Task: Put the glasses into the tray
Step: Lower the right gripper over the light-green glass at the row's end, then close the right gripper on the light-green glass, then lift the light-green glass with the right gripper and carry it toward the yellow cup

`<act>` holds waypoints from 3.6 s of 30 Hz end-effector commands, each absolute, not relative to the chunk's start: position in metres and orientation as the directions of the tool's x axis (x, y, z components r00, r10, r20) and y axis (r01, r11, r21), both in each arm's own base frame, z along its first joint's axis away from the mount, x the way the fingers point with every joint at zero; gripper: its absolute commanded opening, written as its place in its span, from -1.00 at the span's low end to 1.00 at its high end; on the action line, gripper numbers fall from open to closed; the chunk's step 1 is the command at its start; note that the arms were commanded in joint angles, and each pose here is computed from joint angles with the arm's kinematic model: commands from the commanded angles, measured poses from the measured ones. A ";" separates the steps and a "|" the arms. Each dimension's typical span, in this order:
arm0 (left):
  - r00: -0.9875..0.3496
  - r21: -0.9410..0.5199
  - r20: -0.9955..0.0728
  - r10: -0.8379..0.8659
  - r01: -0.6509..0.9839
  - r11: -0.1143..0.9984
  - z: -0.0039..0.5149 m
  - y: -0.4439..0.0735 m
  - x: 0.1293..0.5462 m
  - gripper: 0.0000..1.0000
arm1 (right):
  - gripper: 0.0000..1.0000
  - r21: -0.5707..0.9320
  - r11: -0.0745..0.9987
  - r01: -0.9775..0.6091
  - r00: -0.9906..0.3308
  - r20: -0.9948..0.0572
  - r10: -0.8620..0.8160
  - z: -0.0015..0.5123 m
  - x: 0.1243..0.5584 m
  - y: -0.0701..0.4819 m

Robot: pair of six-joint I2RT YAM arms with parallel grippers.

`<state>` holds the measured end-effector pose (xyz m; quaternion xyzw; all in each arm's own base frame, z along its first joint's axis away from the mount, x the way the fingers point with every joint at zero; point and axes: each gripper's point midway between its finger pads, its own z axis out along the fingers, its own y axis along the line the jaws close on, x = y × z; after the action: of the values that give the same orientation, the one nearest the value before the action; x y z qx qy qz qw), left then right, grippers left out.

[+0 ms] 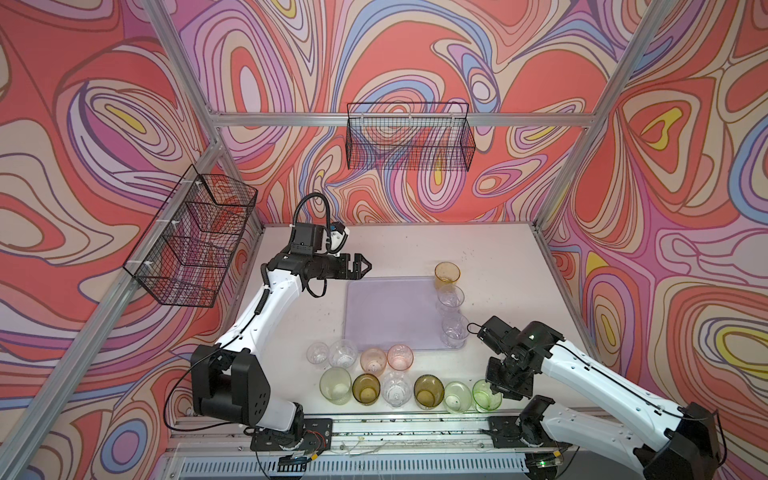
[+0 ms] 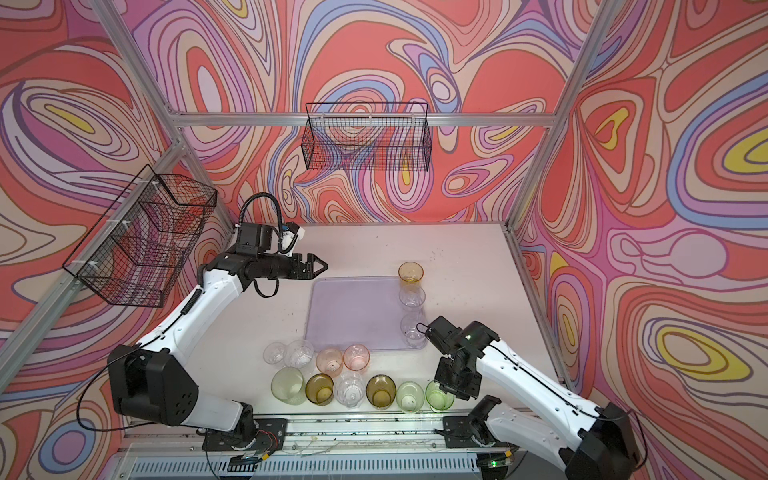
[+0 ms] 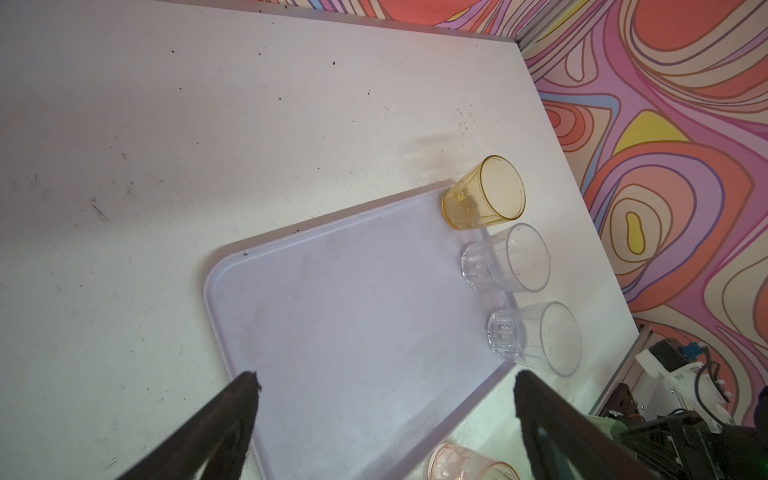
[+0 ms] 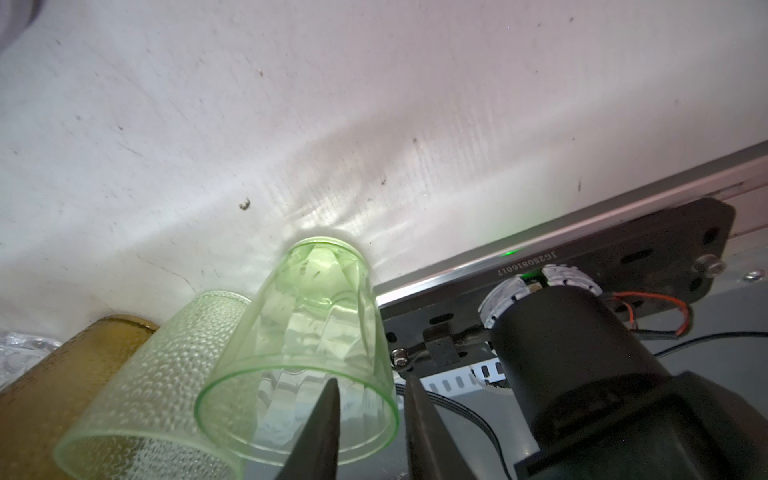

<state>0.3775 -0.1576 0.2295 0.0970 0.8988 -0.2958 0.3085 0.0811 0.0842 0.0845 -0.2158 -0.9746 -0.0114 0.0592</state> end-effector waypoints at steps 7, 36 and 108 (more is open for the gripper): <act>-0.797 -0.472 -0.605 -0.002 0.356 0.806 0.225 -0.158 0.378 0.97 | -0.53 -0.015 0.902 0.431 -0.896 0.113 0.430 0.077 0.082 0.083; -0.794 -0.465 -0.608 0.001 0.357 0.810 0.226 -0.157 0.379 0.97 | -0.79 -0.041 0.904 0.425 -0.904 0.021 0.426 0.085 0.099 0.076; -0.787 -0.447 -0.617 0.012 0.362 0.818 0.231 -0.154 0.374 0.98 | -1.00 0.043 0.978 0.204 -0.929 -0.305 0.208 0.242 0.263 0.103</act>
<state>0.3784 -0.1560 0.2289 0.0970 0.9000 -0.2901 0.3104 0.2429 0.0921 0.2340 -0.1219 -0.9834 0.0227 -0.1324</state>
